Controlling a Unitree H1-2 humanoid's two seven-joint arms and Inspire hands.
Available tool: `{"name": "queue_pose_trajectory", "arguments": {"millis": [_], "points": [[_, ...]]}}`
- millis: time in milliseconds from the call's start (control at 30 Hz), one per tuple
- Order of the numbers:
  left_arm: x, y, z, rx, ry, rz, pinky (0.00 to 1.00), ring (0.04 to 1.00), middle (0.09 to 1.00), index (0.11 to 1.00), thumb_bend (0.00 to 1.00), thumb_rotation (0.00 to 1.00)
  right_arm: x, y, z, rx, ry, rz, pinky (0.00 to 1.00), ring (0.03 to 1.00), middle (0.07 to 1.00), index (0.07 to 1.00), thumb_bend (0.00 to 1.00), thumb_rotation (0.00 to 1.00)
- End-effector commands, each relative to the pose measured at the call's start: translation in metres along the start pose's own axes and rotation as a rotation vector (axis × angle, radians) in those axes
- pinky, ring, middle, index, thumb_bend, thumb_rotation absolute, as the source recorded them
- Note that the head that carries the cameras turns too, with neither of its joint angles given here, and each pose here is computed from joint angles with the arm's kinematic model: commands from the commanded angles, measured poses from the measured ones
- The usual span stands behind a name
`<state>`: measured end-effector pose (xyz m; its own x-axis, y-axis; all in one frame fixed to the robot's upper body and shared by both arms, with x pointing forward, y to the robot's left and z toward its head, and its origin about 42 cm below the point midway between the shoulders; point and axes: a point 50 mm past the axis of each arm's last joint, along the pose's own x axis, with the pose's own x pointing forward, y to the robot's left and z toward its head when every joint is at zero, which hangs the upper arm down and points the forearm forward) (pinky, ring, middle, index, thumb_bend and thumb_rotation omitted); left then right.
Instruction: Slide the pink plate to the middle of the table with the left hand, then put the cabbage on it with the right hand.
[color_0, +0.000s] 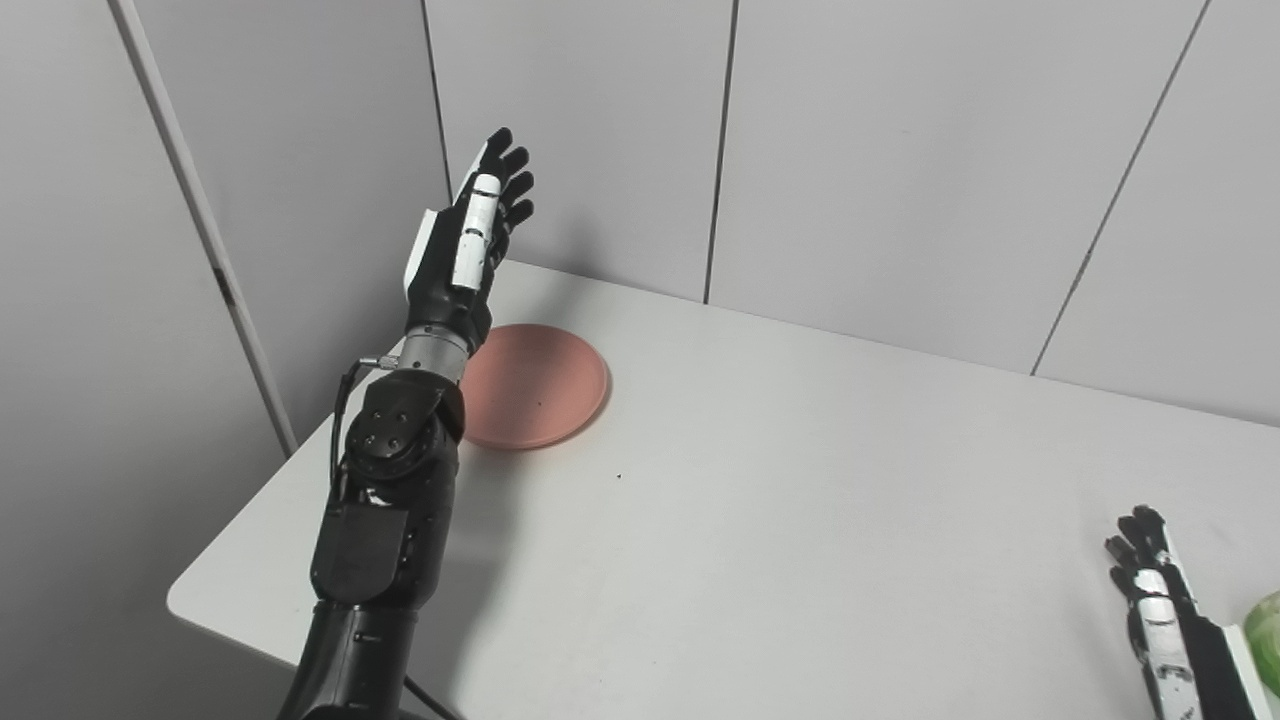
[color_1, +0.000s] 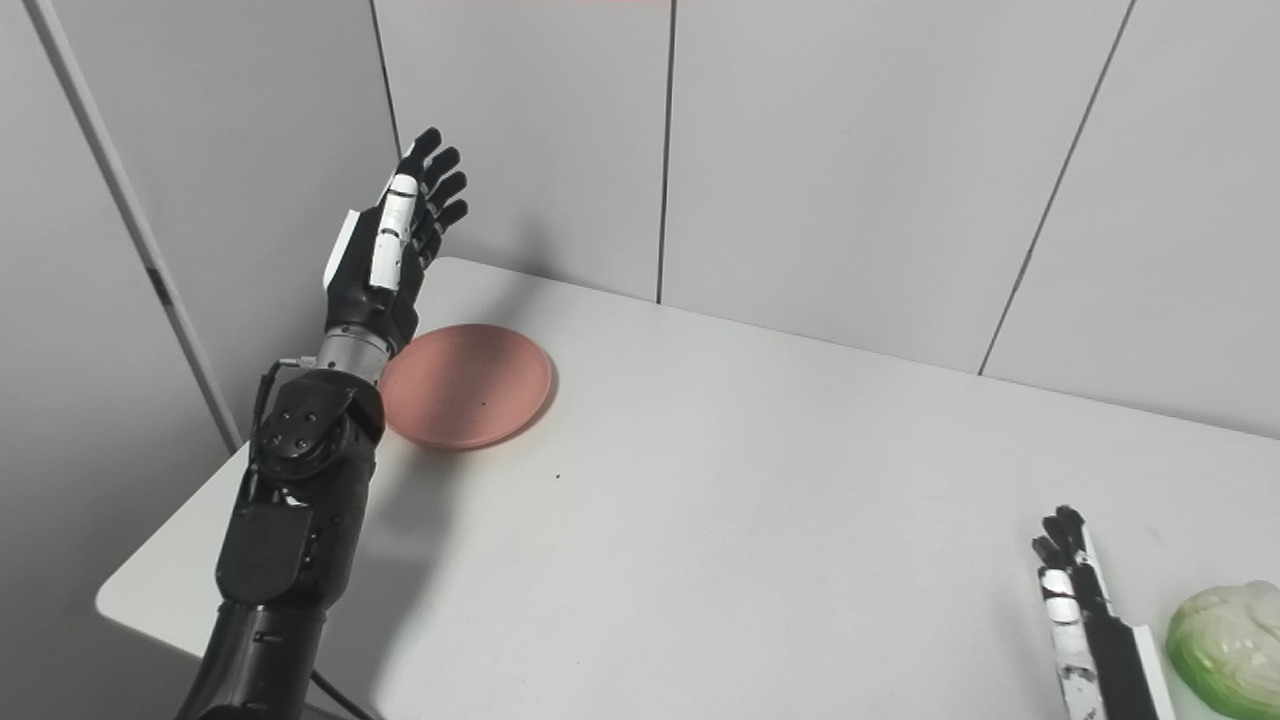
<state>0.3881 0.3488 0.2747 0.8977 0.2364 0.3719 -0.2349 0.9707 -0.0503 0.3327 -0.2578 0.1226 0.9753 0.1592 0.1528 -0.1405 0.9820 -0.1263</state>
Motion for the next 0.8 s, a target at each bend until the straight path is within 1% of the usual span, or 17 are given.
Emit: {"name": "queue_pose_trajectory", "arguments": {"millis": [0, 67, 200, 400, 667, 767], "points": [[0.020, 0.005, 0.027, -0.007, -0.095, 0.012, 0.95, 0.959, 0.967, 0.949, 0.42, 1.00, -0.020, -0.002, -0.023, 0.016, 0.076, -0.009, 1.00, 0.979, 0.988, 0.997, 0.30, 1.00], [0.022, 0.011, 0.029, -0.004, -0.093, 0.022, 0.96, 0.969, 0.975, 0.954, 0.41, 1.00, -0.020, -0.002, -0.022, 0.015, 0.078, -0.012, 1.00, 0.978, 0.986, 0.995, 0.31, 1.00], [0.026, 0.025, 0.028, 0.012, -0.098, 0.044, 0.96, 0.965, 0.971, 0.954, 0.40, 1.00, -0.020, -0.003, -0.021, 0.013, 0.083, -0.013, 1.00, 0.978, 0.985, 0.994, 0.30, 1.00], [0.029, 0.045, 0.020, 0.043, -0.067, 0.075, 0.97, 0.977, 0.981, 0.970, 0.43, 1.00, -0.020, -0.003, -0.020, 0.016, 0.077, -0.012, 1.00, 0.982, 0.988, 0.996, 0.30, 1.00], [0.031, 0.064, 0.007, 0.019, -0.032, 0.121, 0.98, 0.972, 0.976, 0.960, 0.39, 1.00, -0.020, -0.004, -0.020, 0.017, 0.078, -0.014, 1.00, 0.981, 0.988, 0.994, 0.30, 1.00], [0.033, 0.073, -0.001, 0.022, -0.005, 0.141, 0.97, 0.953, 0.956, 0.936, 0.42, 0.99, -0.021, -0.005, -0.020, 0.023, 0.078, -0.010, 1.00, 0.987, 0.994, 0.999, 0.31, 1.00]]}}
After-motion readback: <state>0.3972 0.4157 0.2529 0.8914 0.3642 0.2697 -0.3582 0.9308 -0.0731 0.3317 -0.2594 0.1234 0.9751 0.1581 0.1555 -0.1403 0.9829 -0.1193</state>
